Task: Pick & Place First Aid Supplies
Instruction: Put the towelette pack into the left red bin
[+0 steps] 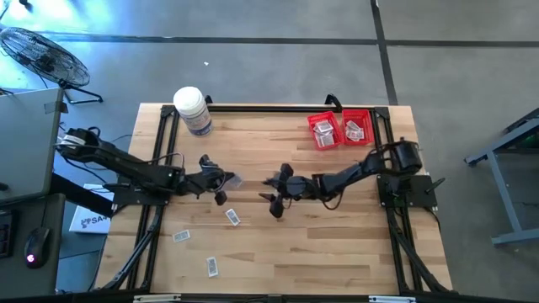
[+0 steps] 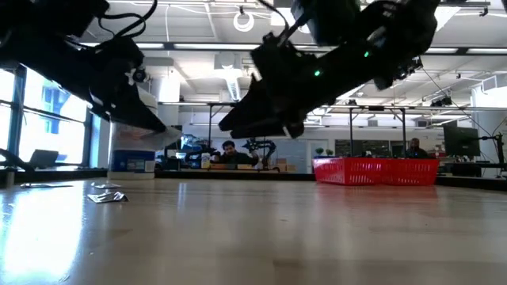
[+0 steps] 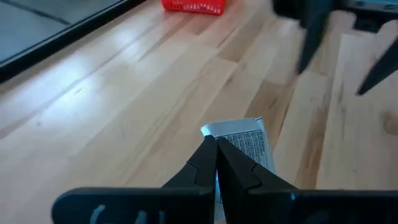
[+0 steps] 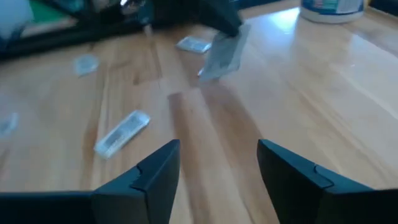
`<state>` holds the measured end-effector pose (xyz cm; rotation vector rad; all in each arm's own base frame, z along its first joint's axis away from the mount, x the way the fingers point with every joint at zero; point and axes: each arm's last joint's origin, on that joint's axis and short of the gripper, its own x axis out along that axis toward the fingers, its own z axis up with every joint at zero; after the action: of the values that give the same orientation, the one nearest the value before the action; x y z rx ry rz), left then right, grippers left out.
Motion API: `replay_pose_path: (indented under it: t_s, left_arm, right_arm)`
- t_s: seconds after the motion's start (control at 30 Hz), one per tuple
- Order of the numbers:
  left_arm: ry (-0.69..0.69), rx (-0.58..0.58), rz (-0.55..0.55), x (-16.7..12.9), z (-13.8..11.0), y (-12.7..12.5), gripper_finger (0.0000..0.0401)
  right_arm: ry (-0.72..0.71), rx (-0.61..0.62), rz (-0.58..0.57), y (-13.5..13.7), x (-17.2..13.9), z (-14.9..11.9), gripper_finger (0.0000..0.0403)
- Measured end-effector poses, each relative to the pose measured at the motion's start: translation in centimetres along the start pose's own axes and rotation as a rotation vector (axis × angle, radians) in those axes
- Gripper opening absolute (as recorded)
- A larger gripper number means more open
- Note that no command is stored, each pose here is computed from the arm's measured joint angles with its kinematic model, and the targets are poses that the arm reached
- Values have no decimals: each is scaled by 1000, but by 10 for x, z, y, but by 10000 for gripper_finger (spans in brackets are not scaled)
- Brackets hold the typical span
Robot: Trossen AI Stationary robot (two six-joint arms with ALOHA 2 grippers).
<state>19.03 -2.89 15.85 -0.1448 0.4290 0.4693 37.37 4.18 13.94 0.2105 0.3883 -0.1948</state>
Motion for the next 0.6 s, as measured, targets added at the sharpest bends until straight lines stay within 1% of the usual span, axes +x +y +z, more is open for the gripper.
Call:
replay_pose_path:
  t_s: [0.1,0.27,0.33,0.43,0.6]
  left_arm:
    - [-17,17,-16,7,-1,-5,1]
    - [-68,33,-57,14,0,-12,0]
    - [-88,29,-70,16,2,-14,0]
    - [-93,31,-73,17,2,-14,0]
    - [-108,23,-85,16,4,-15,0]
  right_arm:
    - [-28,65,23,-5,11,-3,212]
    - [-21,141,58,-8,28,-3,210]
    - [-26,164,75,-6,33,0,209]
    - [-64,213,48,-4,40,9,209]
    - [-93,302,49,-11,47,21,196]
